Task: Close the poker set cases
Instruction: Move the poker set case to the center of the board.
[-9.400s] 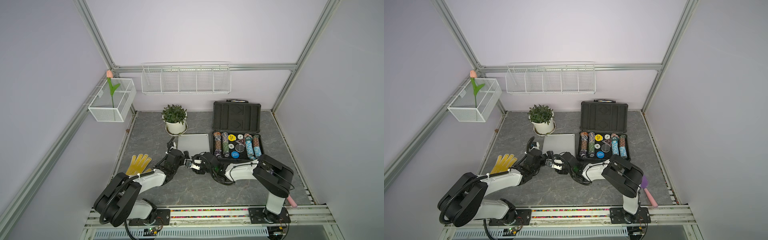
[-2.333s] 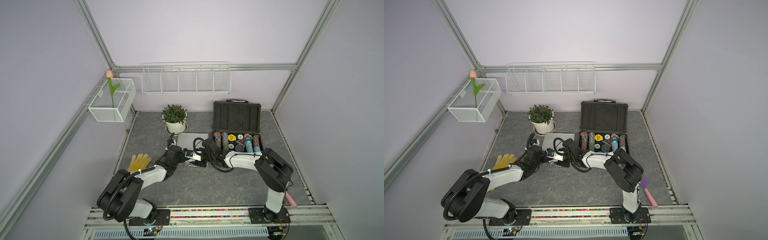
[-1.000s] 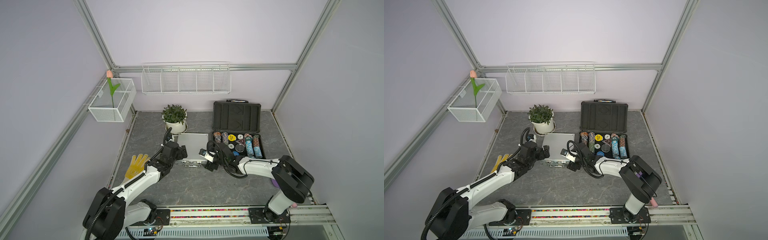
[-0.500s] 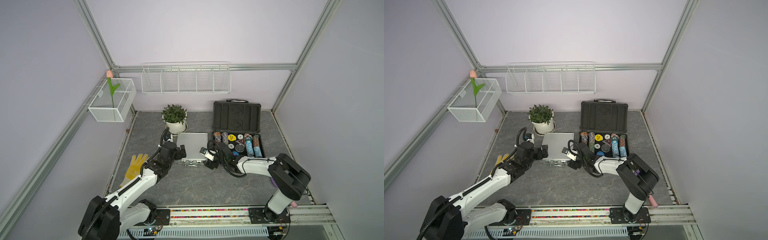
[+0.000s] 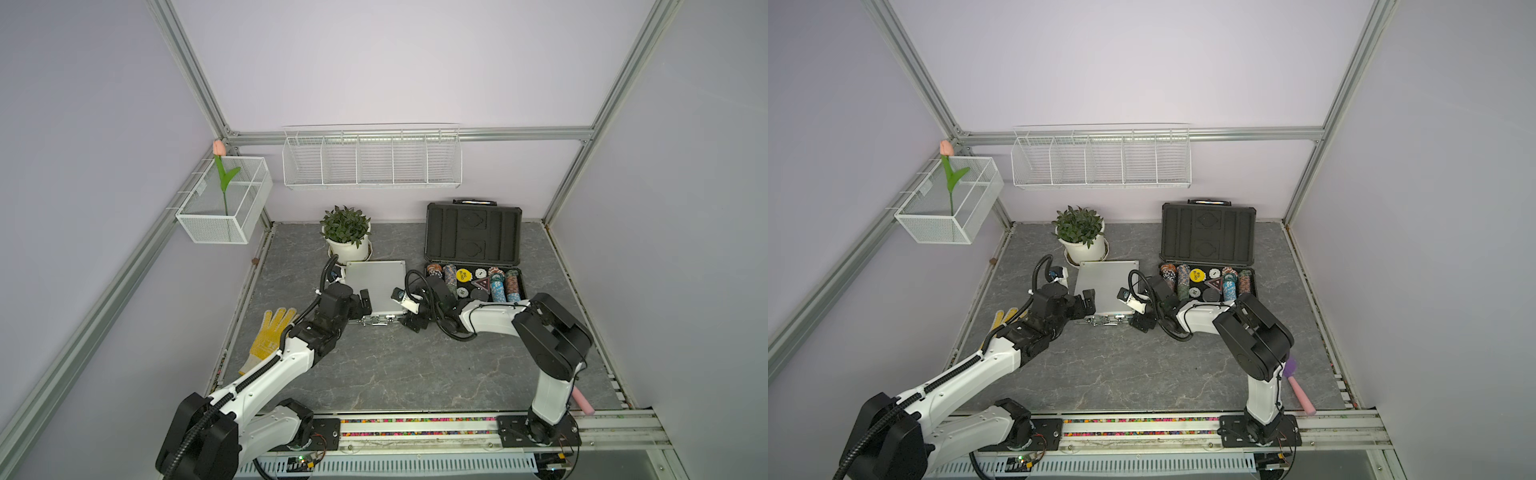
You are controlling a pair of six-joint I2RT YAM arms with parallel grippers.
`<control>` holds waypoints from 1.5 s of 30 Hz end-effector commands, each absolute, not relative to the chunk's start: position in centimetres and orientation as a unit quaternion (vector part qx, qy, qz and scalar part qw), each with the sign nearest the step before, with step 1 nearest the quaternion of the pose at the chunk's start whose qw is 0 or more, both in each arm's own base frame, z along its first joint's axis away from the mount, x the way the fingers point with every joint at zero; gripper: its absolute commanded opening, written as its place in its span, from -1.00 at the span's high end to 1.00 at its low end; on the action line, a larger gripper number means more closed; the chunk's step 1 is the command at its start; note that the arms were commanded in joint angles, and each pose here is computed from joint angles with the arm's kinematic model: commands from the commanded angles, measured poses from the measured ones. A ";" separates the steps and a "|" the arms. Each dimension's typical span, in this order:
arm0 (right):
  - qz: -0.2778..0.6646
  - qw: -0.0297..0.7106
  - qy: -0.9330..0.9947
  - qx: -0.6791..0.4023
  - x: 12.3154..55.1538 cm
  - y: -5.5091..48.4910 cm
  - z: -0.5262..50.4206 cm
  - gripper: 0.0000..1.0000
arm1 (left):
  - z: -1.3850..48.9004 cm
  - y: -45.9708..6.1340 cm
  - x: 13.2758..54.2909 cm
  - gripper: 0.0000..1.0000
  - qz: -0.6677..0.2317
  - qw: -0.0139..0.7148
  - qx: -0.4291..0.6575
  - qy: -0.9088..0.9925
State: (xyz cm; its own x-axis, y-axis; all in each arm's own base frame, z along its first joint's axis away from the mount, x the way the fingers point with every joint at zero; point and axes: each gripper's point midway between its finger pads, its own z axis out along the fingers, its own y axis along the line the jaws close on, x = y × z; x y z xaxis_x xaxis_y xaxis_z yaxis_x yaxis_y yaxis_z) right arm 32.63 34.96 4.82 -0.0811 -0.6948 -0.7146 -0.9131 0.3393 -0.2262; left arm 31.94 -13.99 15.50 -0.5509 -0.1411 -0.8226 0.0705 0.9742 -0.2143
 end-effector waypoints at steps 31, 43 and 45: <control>0.210 0.489 0.697 -0.481 33.8 41.5 12.7 -0.77 | 16.6 -14.7 32.9 -0.99 -0.103 0.478 0.013 0.872; 0.091 0.534 0.796 -0.269 38.4 27.4 20.7 -0.77 | 16.5 -21.9 35.4 -1.00 -0.157 0.441 0.097 0.878; 0.086 0.527 0.814 -0.230 39.5 25.0 21.4 -0.77 | 16.0 -23.4 35.9 -0.99 -0.156 0.428 0.110 0.884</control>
State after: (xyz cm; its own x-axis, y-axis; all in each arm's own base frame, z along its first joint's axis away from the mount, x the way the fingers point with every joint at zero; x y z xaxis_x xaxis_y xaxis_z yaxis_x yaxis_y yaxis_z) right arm 38.47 28.68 22.41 -0.2065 -0.3179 -0.9254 -0.5773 0.8032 -0.1471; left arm 35.43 -21.35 15.79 -0.6025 0.0209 -0.7979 0.2770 0.9430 -0.1844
